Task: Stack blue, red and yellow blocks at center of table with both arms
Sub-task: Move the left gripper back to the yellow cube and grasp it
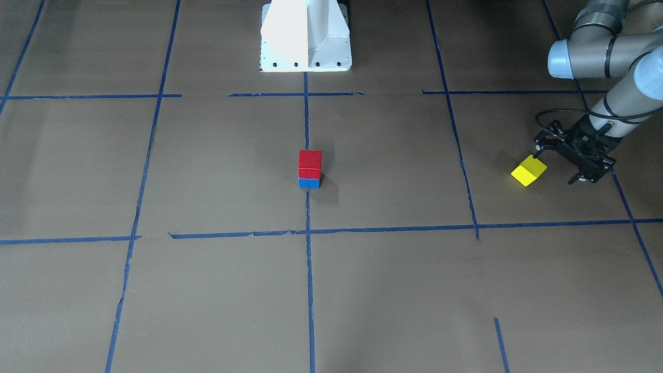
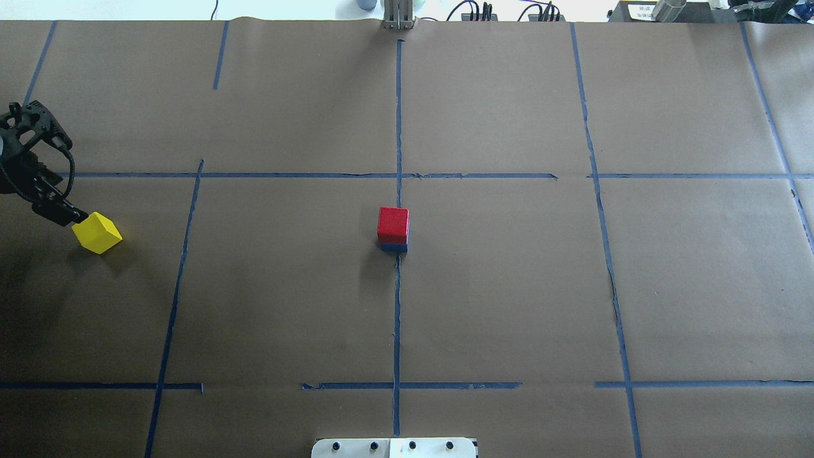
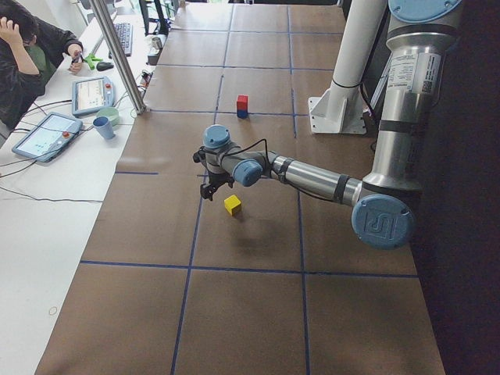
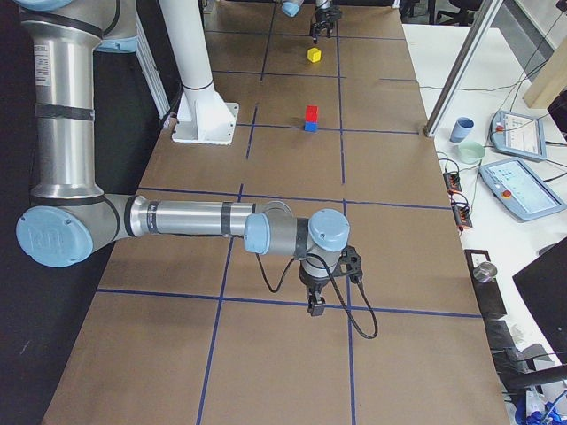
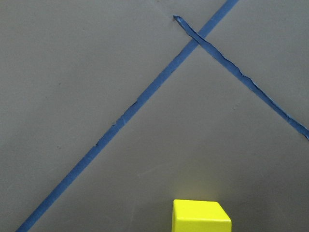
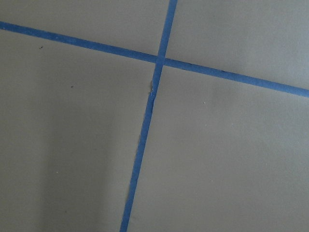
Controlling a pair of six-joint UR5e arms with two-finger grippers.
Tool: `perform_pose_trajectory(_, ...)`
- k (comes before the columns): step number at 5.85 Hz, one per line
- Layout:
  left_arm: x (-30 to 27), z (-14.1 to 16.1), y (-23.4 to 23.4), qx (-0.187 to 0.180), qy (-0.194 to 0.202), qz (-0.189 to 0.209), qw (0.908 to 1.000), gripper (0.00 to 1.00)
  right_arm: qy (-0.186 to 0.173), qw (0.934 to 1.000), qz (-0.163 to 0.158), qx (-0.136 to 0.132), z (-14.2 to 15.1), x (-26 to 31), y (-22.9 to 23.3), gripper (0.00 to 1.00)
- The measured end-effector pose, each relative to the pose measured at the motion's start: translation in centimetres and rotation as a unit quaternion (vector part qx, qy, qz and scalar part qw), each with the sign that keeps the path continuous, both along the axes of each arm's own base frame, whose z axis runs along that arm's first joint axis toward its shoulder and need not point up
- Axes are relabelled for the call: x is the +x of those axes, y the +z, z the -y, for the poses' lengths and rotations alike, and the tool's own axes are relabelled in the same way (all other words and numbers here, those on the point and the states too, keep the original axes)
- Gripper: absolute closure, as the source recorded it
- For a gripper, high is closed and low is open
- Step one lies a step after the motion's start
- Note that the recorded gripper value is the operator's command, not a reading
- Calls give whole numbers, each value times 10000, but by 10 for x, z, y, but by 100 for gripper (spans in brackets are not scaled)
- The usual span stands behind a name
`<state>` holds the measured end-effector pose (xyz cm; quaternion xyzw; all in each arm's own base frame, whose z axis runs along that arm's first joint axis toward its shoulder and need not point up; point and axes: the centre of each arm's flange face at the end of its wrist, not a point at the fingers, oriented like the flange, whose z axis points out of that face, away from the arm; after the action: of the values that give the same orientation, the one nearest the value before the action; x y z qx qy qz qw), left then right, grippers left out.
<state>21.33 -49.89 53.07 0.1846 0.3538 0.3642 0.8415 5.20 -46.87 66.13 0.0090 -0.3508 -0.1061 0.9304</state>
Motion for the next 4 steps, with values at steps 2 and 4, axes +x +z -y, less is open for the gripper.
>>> perform_pose_trajectory(2, 29, -16, 7, -221, 41, -20, 9997, 0, -2, 10000, 1, -13, -1, 0, 1, 0)
perform_pose_trajectory(4, 45, -27, 26, -280, 63, -92, 9995, 0, -5, 10000, 2, -19, -2, 0, 2, 0)
